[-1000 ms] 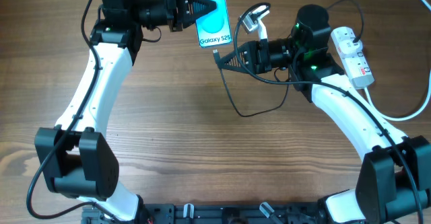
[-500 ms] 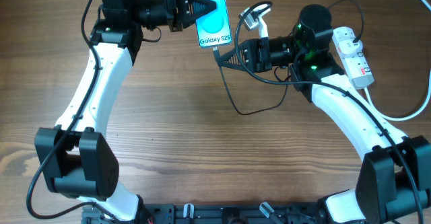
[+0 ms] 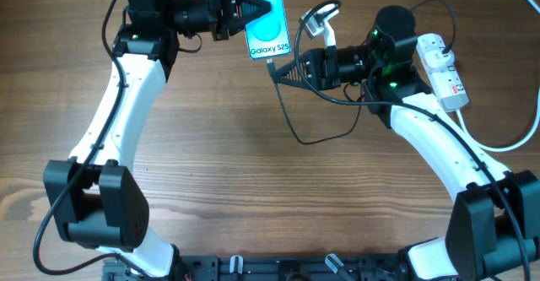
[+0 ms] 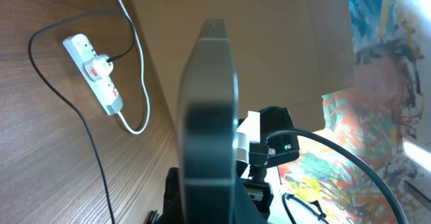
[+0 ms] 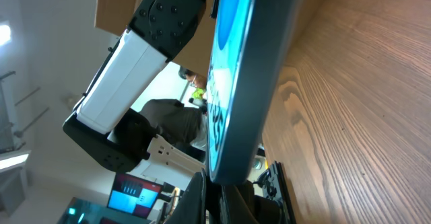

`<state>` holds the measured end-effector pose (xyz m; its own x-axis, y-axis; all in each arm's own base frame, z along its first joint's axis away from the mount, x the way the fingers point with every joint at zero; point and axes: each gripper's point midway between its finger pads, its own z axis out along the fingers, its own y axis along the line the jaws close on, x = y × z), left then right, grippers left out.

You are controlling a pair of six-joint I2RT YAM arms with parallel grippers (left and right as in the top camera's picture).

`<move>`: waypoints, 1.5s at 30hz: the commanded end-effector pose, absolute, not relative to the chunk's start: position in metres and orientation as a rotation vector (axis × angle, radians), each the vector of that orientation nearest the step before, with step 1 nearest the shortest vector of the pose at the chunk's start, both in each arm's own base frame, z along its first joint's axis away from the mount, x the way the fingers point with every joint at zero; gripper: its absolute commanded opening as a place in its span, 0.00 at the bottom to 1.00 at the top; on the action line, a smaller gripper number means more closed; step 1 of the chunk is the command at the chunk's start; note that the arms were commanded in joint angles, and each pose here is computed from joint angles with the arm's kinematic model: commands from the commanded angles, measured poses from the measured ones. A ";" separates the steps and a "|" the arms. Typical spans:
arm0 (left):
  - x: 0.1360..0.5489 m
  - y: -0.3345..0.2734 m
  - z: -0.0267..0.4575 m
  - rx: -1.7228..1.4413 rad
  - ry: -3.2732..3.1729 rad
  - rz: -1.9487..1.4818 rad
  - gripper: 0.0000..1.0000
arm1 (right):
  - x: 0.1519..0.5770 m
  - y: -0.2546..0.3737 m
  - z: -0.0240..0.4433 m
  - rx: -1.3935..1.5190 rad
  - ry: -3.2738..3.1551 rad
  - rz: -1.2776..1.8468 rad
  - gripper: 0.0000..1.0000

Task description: Plug charger to phone and switch on socket

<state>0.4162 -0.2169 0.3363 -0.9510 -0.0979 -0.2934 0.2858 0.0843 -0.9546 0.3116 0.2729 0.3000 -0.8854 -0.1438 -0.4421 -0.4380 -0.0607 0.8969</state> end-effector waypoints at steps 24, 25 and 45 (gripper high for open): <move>0.411 -0.215 0.349 0.219 2.063 -1.946 0.04 | 0.326 0.269 0.307 -0.534 1.984 2.000 0.04; 0.411 -0.215 0.349 0.220 2.063 -1.946 0.04 | 0.327 0.269 0.308 -0.528 1.985 2.000 0.05; 0.405 -0.222 0.346 0.252 2.074 -1.960 0.04 | 0.345 0.269 0.312 -0.384 1.975 1.963 0.04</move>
<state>0.4256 -0.2123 0.3337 -0.9492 -0.1471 -0.2781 0.2639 0.1087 -0.9584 0.3292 0.2719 0.3035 -0.9208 -0.0570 -0.3859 -0.3855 -0.0173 0.9225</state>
